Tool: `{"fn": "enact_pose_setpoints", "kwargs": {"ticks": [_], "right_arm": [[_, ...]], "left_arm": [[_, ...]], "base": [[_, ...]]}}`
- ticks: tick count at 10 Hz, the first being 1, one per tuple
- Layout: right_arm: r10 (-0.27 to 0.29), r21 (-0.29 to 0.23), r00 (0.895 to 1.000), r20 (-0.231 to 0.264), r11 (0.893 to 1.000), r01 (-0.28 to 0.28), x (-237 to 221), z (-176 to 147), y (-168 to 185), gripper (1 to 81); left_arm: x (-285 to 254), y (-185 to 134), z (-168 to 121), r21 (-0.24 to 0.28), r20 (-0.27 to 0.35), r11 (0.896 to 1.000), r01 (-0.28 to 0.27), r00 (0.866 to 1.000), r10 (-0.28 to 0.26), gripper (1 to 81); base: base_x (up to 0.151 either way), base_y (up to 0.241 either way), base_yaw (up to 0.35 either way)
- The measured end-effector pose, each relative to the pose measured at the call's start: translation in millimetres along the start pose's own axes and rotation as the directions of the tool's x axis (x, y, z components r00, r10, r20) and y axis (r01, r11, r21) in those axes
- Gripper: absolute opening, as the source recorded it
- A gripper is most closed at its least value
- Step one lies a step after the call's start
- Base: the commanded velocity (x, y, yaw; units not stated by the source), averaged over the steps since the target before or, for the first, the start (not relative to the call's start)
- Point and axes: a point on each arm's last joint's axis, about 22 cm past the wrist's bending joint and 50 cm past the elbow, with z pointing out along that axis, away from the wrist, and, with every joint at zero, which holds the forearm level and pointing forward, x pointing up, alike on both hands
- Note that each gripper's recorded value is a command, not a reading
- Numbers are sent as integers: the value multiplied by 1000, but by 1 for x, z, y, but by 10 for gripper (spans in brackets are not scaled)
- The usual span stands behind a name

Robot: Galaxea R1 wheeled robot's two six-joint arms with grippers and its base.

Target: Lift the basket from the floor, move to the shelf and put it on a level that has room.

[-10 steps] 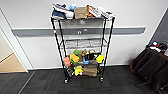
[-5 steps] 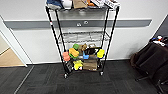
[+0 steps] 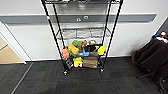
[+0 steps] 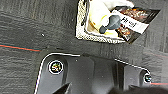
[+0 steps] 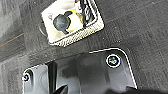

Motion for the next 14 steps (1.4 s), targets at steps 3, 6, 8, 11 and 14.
{"fn": "enact_pose_setpoints", "kwargs": {"ticks": [3,6,8,11,14], "right_arm": [[-23,1,1000,9,1000,23,29,19,1,811],[-43,-27,999,14,999,43,52,37,16,811],[-38,-32,999,-6,999,38,77,48,19,811],[-24,-43,999,-32,999,22,107,64,29,811],[-50,-37,997,-54,998,48,152,81,25,811]], "left_arm": [[47,14,17,-17,-24,1000,-5,1000,5,811],[67,8,36,3,-40,1000,-17,999,17,811],[79,9,50,11,-46,1000,-27,999,27,811],[100,13,66,-2,-73,999,-42,996,42,811],[112,10,82,-10,-84,998,-54,995,53,811]], "base": [[0,0,0],[0,0,0],[0,0,0],[0,0,0],[0,0,0]]}}
